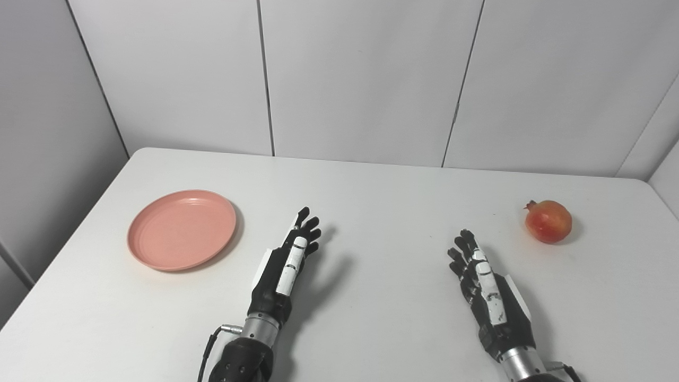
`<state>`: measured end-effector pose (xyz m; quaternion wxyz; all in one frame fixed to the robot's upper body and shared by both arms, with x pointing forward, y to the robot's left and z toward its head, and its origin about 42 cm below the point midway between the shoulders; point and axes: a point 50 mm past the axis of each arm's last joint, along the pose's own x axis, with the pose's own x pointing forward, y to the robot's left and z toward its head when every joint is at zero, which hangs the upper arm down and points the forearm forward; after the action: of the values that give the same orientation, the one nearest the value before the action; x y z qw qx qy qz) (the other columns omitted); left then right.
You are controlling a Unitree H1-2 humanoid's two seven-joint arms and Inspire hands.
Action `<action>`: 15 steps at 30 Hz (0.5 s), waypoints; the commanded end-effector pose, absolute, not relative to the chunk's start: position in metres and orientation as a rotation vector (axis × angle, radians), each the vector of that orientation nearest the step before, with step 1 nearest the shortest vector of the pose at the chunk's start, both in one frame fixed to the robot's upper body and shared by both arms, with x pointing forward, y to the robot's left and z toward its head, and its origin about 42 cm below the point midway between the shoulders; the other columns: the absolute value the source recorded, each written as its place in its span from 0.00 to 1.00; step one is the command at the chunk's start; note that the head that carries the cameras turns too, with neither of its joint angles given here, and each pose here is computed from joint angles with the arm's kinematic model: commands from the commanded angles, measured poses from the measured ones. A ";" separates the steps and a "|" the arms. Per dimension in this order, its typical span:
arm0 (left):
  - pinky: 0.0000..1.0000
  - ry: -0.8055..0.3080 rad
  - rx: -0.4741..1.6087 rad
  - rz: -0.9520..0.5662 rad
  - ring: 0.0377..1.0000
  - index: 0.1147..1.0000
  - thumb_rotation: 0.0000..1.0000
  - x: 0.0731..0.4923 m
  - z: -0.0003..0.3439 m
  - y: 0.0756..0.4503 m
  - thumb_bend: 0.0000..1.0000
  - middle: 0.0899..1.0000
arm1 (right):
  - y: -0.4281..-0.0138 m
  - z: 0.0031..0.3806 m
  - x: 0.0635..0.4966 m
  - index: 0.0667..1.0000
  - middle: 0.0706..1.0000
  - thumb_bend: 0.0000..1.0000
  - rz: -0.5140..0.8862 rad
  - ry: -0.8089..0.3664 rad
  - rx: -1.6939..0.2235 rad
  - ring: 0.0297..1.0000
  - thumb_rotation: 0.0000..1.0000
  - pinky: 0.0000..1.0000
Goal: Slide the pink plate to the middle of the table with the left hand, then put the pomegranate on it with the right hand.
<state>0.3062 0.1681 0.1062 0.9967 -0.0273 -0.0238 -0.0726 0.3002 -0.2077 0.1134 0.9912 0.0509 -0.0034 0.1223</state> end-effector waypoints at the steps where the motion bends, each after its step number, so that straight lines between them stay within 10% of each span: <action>1: 0.93 -0.037 -0.049 -0.140 0.93 0.95 1.00 0.302 0.096 0.175 0.38 0.95 | -0.203 0.123 0.307 1.00 1.00 0.26 0.258 -0.045 0.100 0.97 1.00 1.00; 15: 0.93 -0.036 -0.047 -0.141 0.93 0.95 1.00 0.302 0.096 0.176 0.39 0.95 | -0.202 0.122 0.307 1.00 1.00 0.26 0.257 -0.044 0.106 0.97 1.00 1.00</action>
<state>0.3062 0.1682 0.1060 0.9967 -0.0272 -0.0235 -0.0727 0.3003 -0.2076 0.1134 0.9912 0.0515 -0.0034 0.1218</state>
